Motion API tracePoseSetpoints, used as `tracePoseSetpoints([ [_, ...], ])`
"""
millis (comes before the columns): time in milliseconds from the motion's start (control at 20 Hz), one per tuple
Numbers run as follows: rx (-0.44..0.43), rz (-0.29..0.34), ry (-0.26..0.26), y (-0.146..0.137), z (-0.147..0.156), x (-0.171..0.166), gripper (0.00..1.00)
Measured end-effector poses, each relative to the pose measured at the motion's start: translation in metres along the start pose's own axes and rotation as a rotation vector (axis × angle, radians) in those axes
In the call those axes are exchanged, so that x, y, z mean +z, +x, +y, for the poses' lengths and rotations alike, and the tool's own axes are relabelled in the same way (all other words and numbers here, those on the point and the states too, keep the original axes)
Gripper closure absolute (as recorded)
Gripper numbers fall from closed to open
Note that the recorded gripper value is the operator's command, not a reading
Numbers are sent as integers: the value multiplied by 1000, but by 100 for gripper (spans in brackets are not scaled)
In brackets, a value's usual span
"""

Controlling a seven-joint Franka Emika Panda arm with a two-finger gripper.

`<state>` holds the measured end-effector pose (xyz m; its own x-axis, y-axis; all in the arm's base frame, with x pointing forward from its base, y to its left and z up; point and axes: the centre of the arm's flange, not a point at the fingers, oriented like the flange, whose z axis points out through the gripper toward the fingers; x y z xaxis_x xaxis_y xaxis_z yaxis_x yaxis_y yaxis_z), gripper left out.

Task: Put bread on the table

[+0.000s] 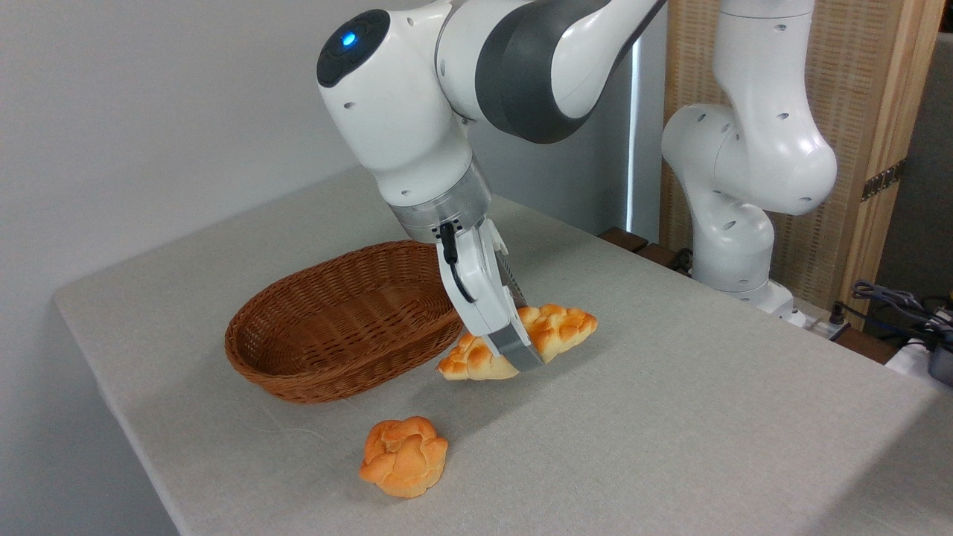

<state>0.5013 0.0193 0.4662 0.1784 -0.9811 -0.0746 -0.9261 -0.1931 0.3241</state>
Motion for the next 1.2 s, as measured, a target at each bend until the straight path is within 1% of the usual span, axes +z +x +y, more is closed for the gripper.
tracePoseSetpoints([
  [600,0,0,1,0,0,0,0],
  [750,-8,2,9,0,0,-4,0],
  [850,-37,11,30,1,-1,-13,0],
  [950,-93,38,60,4,0,-29,0],
  [1050,-166,85,108,13,3,-57,0],
  [1150,-218,125,150,23,7,-82,0],
  [1200,-239,137,161,25,8,-89,0],
])
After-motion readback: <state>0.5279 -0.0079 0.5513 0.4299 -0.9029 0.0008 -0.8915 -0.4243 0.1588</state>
